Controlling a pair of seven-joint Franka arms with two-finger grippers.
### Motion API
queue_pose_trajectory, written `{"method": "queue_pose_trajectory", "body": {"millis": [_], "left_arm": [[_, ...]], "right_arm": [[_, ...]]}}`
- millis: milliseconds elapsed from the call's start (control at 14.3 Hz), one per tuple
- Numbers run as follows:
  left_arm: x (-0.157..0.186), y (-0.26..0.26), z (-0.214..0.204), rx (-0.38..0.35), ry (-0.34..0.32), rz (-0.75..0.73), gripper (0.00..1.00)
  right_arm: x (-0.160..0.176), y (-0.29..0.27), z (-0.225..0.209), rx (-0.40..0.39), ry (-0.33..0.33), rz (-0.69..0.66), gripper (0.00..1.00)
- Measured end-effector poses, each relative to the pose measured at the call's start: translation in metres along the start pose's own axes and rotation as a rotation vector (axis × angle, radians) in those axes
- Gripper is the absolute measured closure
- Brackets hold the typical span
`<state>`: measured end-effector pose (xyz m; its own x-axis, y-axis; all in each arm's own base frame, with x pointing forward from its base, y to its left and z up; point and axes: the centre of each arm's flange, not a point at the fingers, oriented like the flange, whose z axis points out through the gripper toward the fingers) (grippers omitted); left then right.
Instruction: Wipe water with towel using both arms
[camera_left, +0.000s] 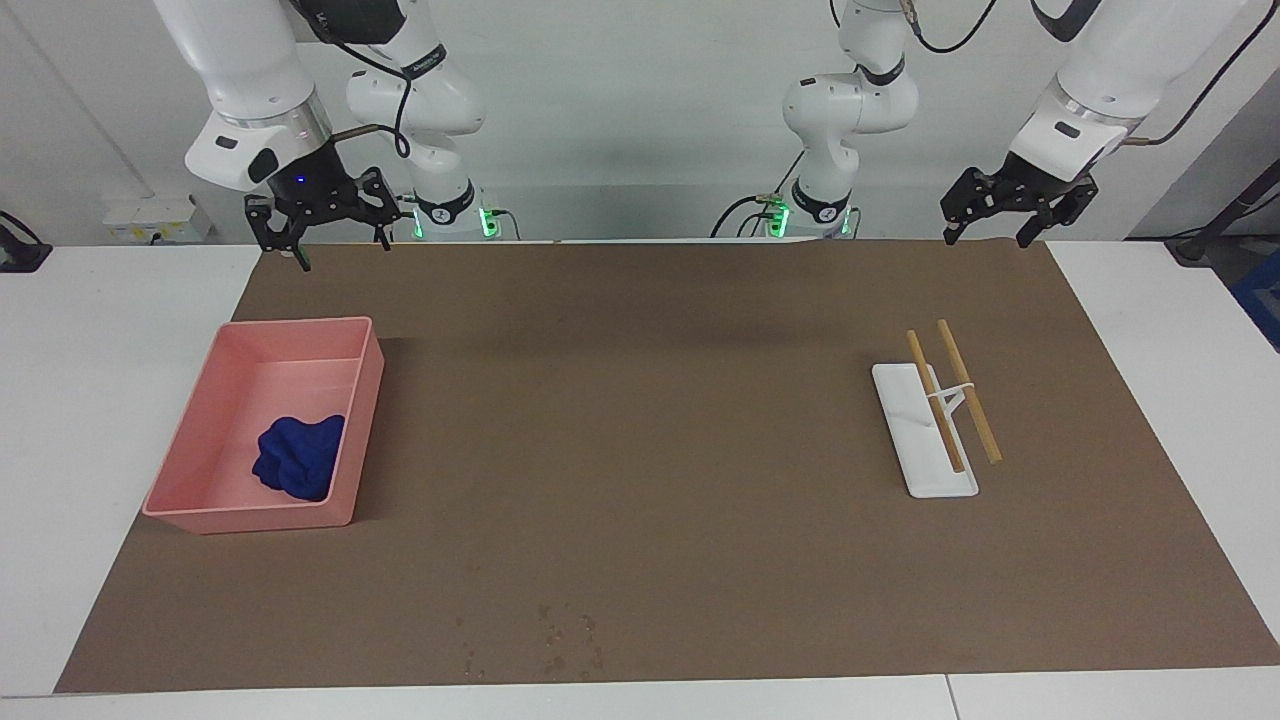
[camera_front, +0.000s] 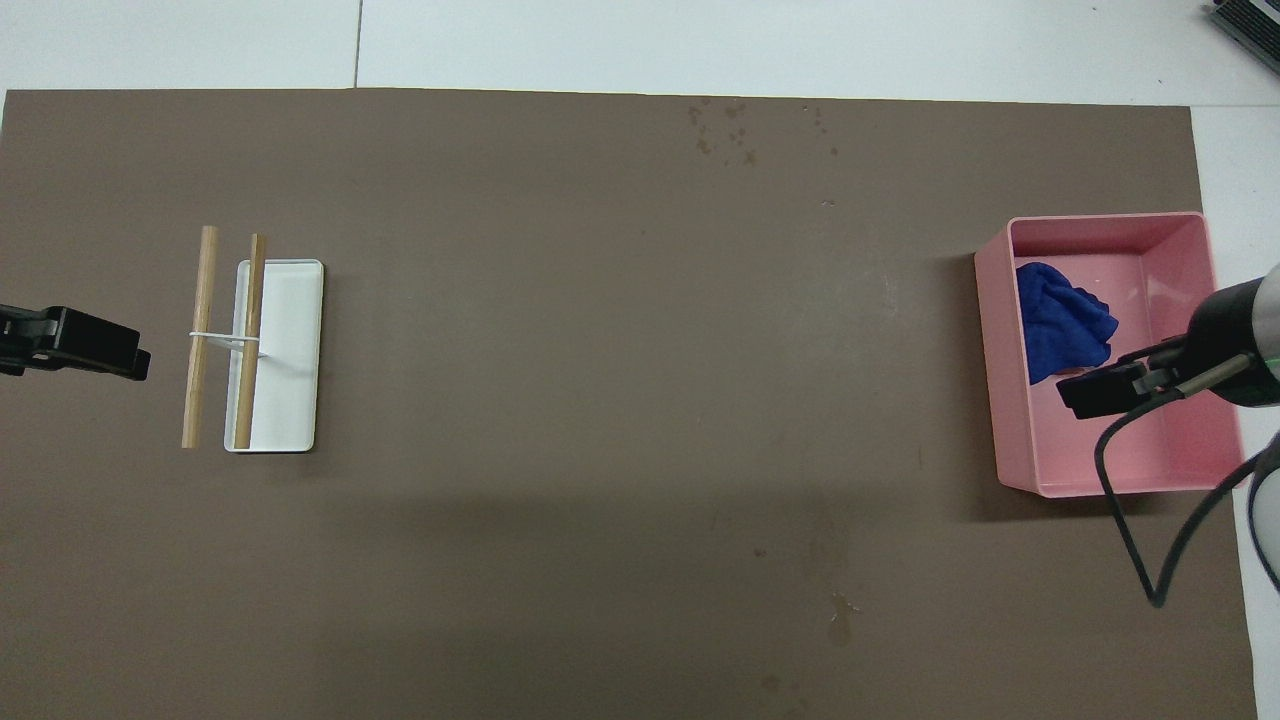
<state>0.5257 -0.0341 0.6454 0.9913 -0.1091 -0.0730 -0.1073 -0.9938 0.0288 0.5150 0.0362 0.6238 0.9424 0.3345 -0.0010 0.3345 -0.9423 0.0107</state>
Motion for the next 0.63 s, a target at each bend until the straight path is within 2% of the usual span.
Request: {"method": "queue_pose_trajectory", "body": {"millis": [350, 630], "left_arm": [[0.0, 0.0, 0.0, 0.0, 0.0, 0.0, 0.0], [0.0, 0.0, 0.0, 0.0, 0.0, 0.0, 0.0]], "right_arm": [[0.006, 0.0, 0.0, 0.024, 0.034, 0.058, 0.0], [0.024, -0.002, 0.023, 0.026, 0.016, 0.064, 0.0]]}}
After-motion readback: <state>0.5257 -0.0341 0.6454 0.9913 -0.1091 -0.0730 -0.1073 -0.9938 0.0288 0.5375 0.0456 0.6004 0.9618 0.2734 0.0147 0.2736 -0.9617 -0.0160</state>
